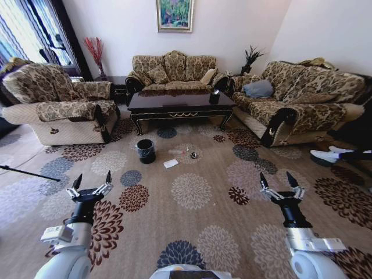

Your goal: Move to the front of the table and pick up the trash from the floor, then place it into the trash bin.

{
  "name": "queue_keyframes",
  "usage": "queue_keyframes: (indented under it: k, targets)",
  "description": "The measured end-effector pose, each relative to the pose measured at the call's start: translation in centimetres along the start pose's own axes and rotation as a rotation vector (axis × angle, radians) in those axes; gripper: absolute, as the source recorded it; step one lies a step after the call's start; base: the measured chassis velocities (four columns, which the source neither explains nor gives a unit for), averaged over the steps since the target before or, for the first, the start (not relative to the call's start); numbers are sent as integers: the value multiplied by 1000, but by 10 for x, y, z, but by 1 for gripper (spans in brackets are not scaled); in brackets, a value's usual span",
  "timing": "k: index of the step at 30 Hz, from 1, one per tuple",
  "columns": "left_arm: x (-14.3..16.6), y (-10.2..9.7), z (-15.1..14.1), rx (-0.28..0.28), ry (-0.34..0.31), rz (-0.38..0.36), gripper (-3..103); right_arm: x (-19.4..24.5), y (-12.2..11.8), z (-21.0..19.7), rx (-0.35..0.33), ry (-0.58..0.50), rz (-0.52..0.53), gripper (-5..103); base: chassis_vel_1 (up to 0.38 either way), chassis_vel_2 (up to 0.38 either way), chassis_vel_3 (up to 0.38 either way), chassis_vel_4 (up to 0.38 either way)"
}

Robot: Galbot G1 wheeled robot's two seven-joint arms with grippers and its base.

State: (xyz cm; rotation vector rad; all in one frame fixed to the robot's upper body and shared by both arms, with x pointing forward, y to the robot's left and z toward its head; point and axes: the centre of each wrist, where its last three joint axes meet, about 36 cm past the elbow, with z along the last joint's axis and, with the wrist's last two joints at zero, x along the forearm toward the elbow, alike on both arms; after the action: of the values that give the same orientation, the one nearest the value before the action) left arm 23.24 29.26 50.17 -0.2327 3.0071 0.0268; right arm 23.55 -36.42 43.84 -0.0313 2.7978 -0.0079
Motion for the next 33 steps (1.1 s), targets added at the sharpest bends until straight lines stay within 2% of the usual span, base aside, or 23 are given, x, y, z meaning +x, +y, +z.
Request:
queue_keyframes:
  k: [33]
  targets:
    - [-2, 0, 6, 4, 9, -5, 100, 3, 5, 4, -9, 7, 1, 100, 0, 0, 0, 0]
